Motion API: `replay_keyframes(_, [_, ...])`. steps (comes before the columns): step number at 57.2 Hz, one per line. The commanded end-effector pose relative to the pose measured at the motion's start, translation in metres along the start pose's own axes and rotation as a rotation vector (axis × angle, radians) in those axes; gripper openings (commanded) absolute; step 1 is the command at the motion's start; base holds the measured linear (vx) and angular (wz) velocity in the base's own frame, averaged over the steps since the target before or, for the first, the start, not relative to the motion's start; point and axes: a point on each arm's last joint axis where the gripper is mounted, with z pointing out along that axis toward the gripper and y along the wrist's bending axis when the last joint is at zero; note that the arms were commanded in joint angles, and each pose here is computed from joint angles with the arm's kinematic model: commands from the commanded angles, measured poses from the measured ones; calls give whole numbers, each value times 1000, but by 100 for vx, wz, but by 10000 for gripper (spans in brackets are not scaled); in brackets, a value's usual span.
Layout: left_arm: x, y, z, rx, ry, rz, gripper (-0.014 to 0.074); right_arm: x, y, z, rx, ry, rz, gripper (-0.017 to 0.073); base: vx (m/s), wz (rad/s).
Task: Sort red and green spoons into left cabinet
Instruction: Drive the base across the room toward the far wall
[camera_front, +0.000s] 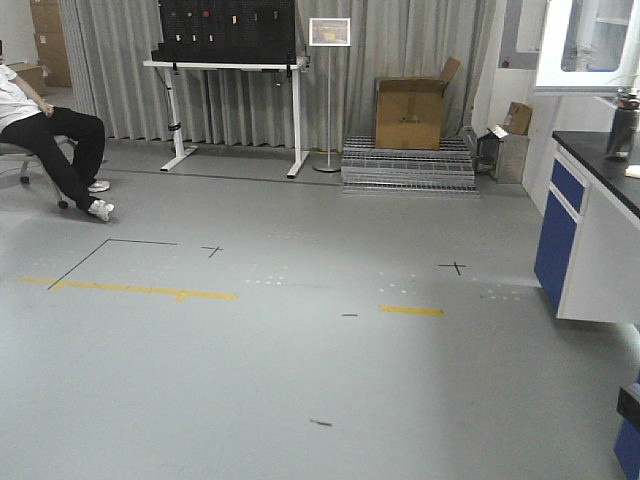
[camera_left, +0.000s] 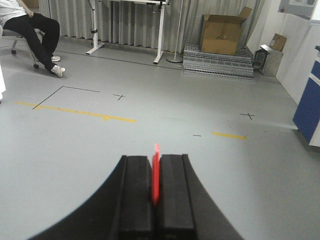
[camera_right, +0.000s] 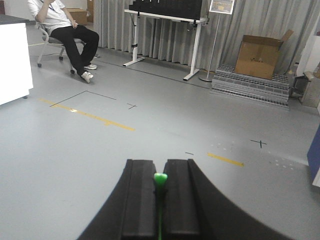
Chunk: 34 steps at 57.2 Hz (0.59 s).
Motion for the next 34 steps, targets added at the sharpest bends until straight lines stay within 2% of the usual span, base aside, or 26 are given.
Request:
replay_keyframes(1, [-15, -3, -2, 19, -94, -8, 2, -18, -2, -2, 13, -112, -11, -5, 61, 3])
replay_keyframes(34, [-15, -3, -2, 18, -90, -8, 2, -18, -2, -2, 13, -112, -11, -5, 66, 4])
